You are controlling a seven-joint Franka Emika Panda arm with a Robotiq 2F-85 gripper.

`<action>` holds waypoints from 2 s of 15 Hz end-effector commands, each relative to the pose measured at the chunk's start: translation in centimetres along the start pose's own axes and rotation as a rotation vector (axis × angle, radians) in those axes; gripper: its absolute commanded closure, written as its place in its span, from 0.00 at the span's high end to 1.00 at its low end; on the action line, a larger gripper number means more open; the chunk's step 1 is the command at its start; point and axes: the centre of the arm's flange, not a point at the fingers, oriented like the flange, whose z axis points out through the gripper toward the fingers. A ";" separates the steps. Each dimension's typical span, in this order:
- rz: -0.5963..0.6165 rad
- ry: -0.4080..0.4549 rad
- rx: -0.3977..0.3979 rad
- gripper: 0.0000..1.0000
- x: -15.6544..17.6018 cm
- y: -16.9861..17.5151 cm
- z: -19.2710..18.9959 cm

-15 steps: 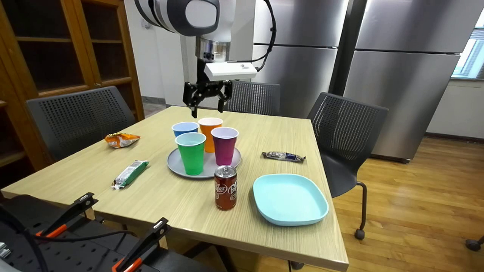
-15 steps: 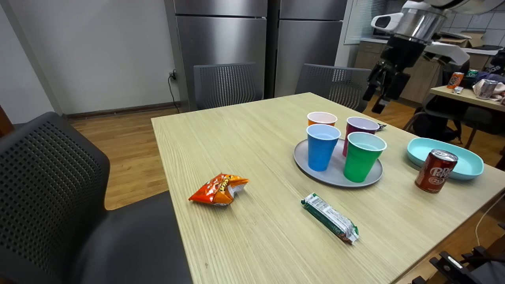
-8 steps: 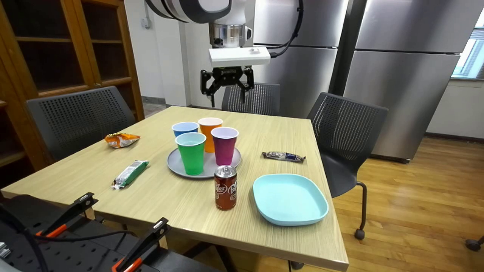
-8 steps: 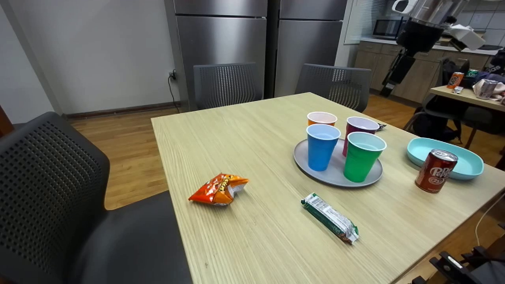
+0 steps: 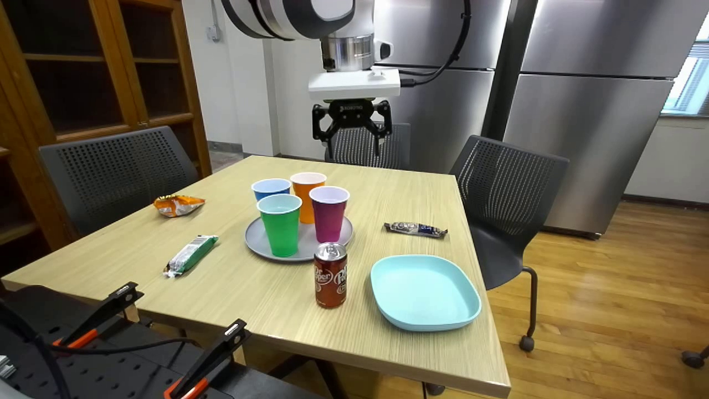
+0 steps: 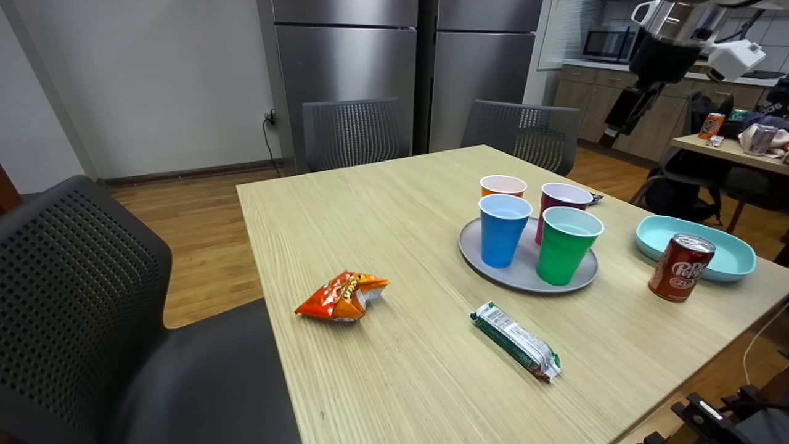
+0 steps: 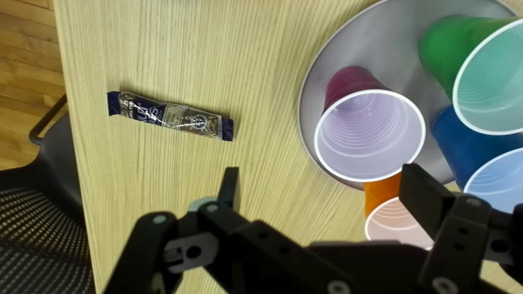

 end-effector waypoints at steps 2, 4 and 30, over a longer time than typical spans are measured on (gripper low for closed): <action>-0.001 -0.001 0.001 1.00 0.0 -0.1 0.1; -0.001 -0.001 0.001 1.00 0.0 -0.1 0.1; 1.121 -0.226 -0.109 1.00 8.1 11.1 13.8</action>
